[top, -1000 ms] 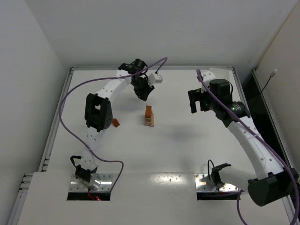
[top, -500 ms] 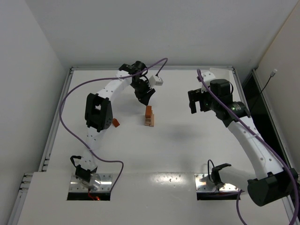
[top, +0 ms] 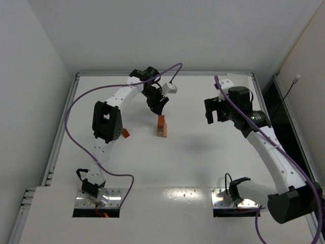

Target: Build the wood block tower

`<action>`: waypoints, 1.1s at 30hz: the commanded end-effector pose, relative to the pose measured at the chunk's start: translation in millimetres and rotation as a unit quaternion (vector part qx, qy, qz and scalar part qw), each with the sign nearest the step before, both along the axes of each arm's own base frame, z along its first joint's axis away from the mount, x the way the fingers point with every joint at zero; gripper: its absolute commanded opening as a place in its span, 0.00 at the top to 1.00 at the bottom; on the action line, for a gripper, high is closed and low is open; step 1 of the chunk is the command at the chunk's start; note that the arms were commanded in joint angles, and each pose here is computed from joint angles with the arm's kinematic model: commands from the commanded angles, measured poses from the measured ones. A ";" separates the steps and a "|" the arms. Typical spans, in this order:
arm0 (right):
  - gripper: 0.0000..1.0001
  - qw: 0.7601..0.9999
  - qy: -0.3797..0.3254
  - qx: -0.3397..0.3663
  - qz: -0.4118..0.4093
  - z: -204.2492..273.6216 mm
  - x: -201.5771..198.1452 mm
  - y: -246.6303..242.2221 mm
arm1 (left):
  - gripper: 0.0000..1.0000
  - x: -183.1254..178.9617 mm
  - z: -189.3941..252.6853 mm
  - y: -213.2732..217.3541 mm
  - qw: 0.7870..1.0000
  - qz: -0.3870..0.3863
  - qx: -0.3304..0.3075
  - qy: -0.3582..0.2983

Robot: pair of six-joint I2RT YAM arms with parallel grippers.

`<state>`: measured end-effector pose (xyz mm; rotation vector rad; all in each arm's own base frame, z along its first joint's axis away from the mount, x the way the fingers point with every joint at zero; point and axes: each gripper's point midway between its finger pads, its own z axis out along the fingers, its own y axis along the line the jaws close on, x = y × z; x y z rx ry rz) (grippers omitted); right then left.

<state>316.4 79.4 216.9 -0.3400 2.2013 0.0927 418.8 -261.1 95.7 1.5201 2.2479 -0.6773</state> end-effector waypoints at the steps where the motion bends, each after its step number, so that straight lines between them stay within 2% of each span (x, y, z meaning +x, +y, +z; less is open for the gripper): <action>1: 0.09 1.000 -0.001 0.014 0.002 -2.2 0.9 3.2 | 0.60 -8.7 12.4 -10.5 0.999 -0.022 -0.024 -0.002; 18: 0.10 1.000 0.004 0.030 -0.001 -3.2 -1.3 2.8 | 0.56 -8.0 13.5 -13.6 0.999 -0.005 -0.034 -0.003; 19: 0.10 1.000 0.008 0.029 -0.001 -7.1 -2.6 2.5 | 0.59 -6.6 21.9 -15.7 0.999 0.013 -0.043 -0.006; 20: 0.10 0.999 0.009 0.033 -0.008 -7.1 -1.9 0.0 | 0.72 -3.8 19.6 -11.5 0.998 0.033 -0.046 -0.001; 21: 0.10 0.999 0.005 0.036 -0.005 -4.3 -3.2 1.3 | 0.78 13.7 24.5 -7.7 0.996 0.058 -0.058 -0.024; 23: 0.10 0.999 0.005 0.036 -0.005 -4.3 -3.2 1.3 | 0.91 25.3 30.8 0.3 0.992 0.109 -0.062 -0.027; 28: 0.10 0.999 0.010 0.035 -0.005 -8.2 -4.5 1.0 | 1.00 72.4 48.6 44.8 0.958 0.268 -0.066 -0.083; 32: 0.10 0.999 0.008 0.030 -0.012 -9.3 -5.8 -2.6 | 1.00 51.0 47.7 67.2 0.944 0.317 -0.034 -0.083; 33: 0.10 0.999 0.004 0.031 -0.012 -7.7 -4.1 -2.2 | 1.00 37.8 32.0 77.3 0.940 0.333 -0.012 -0.071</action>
